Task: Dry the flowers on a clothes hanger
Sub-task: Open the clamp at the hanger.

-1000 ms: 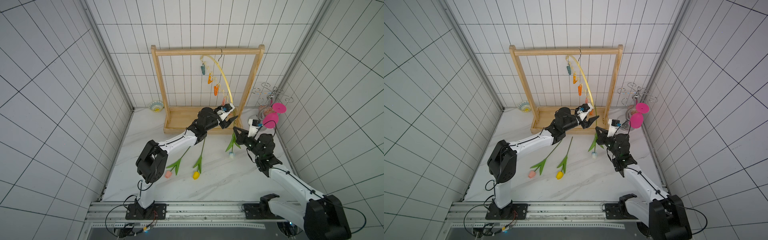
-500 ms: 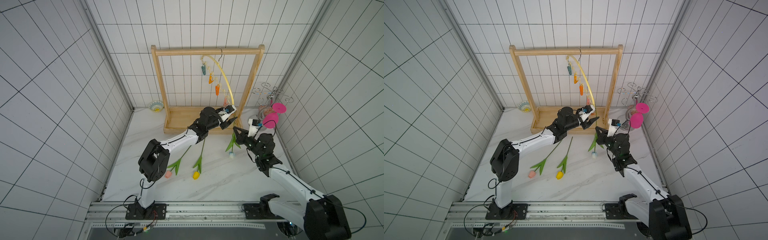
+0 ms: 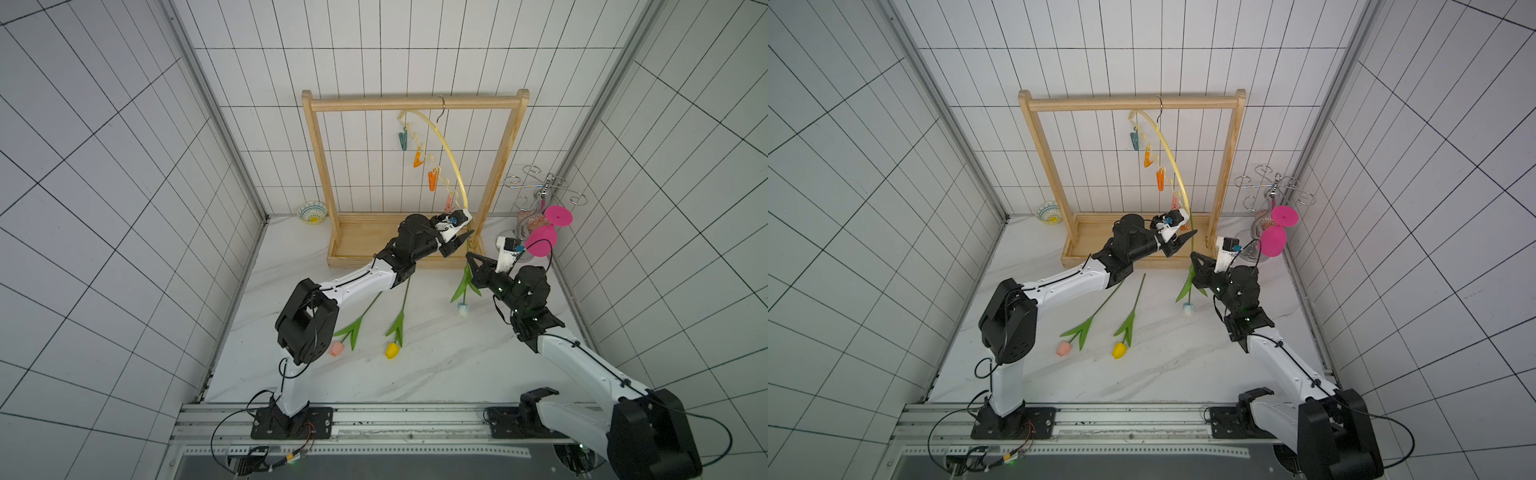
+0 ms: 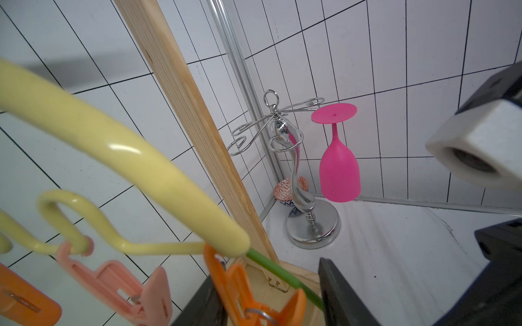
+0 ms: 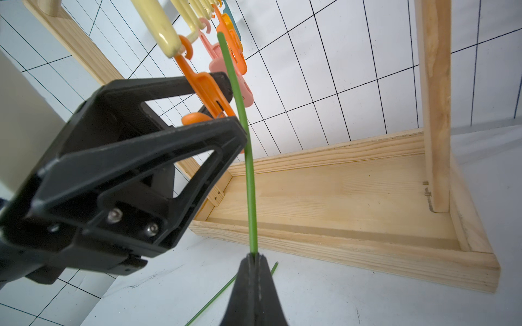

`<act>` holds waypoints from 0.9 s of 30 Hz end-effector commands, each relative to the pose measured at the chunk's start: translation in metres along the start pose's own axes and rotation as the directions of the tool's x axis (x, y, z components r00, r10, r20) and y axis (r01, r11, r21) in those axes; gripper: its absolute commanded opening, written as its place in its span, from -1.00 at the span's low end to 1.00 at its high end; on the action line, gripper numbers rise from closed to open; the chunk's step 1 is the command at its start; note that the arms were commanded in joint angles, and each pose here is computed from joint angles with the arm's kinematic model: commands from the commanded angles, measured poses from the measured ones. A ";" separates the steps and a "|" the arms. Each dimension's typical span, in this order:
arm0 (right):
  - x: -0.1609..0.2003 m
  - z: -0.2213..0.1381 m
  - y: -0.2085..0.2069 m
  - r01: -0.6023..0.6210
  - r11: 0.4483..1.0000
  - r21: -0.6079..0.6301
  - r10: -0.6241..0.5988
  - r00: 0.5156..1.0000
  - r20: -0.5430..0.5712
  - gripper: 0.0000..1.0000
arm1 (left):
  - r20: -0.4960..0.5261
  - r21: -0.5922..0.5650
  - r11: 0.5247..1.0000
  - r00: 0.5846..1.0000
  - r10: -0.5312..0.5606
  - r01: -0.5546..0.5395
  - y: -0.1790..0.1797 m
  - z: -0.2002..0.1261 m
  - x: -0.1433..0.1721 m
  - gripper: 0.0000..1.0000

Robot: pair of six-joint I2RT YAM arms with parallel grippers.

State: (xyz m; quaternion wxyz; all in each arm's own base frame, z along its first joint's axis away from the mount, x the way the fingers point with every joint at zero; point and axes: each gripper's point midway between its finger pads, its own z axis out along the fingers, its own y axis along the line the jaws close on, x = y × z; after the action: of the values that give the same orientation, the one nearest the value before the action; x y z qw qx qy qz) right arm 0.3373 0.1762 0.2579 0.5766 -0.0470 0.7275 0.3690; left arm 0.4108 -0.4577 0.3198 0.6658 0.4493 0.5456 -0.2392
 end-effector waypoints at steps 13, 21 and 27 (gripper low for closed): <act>-0.024 0.003 0.012 -0.002 0.999 -0.040 0.004 0.999 0.037 -1.00 | 0.060 -0.019 0.999 0.997 0.042 -0.041 0.006 -0.009 -0.031 -0.16; -0.022 0.003 0.011 -0.002 0.999 -0.038 0.004 0.999 0.032 -1.00 | 0.067 -0.012 0.999 0.997 0.040 -0.039 0.004 -0.009 -0.034 -0.33; -0.013 0.005 -0.021 -0.025 0.994 0.106 0.019 0.998 0.056 -1.00 | 0.079 -0.005 1.000 0.997 0.013 -0.013 0.002 -0.013 -0.040 -0.37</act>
State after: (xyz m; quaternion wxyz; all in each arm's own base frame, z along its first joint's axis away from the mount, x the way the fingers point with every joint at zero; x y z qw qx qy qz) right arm 0.3410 0.1756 0.2506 0.5702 -0.0388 0.7348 0.3652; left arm 0.4079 -0.4549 0.3308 0.6754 0.4486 0.5358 -0.2357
